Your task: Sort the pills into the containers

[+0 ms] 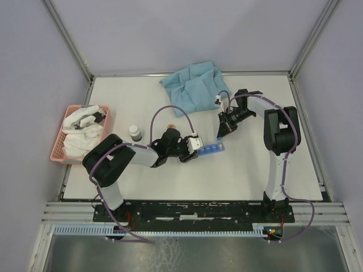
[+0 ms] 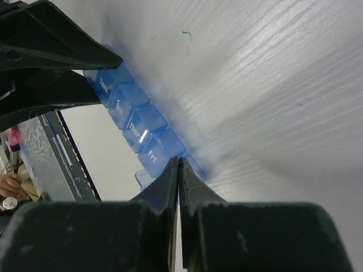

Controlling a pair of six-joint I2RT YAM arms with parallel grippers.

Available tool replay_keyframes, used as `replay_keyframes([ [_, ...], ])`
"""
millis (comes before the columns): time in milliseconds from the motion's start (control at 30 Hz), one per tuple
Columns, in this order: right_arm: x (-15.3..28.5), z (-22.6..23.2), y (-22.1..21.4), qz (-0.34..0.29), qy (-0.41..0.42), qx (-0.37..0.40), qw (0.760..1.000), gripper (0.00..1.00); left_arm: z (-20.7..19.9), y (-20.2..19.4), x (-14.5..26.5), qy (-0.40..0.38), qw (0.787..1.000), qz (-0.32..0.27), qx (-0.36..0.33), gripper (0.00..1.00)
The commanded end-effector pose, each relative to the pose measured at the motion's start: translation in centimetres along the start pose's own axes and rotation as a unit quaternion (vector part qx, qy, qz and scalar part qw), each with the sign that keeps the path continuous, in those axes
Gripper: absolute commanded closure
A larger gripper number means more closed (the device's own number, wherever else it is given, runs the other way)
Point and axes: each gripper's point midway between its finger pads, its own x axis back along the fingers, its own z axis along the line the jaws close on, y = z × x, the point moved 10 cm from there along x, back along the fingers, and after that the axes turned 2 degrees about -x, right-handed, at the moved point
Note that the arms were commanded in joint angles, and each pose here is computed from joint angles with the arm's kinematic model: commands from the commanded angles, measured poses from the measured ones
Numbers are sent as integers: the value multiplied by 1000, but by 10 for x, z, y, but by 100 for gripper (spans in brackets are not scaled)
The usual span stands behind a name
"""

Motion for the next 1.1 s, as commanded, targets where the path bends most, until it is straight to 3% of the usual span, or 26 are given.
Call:
replay_keyframes([
  [0, 18, 14, 7, -3, 1, 51, 999, 95, 5, 7, -4, -3, 1000, -12, -18, 82],
  [533, 26, 27, 2, 54, -61, 113, 990, 96, 6, 6, -5, -2, 1000, -9, -16, 83],
  [1067, 3, 44, 1, 144, -132, 190, 962, 96, 6, 6, -6, -2, 1000, -9, -15, 83],
])
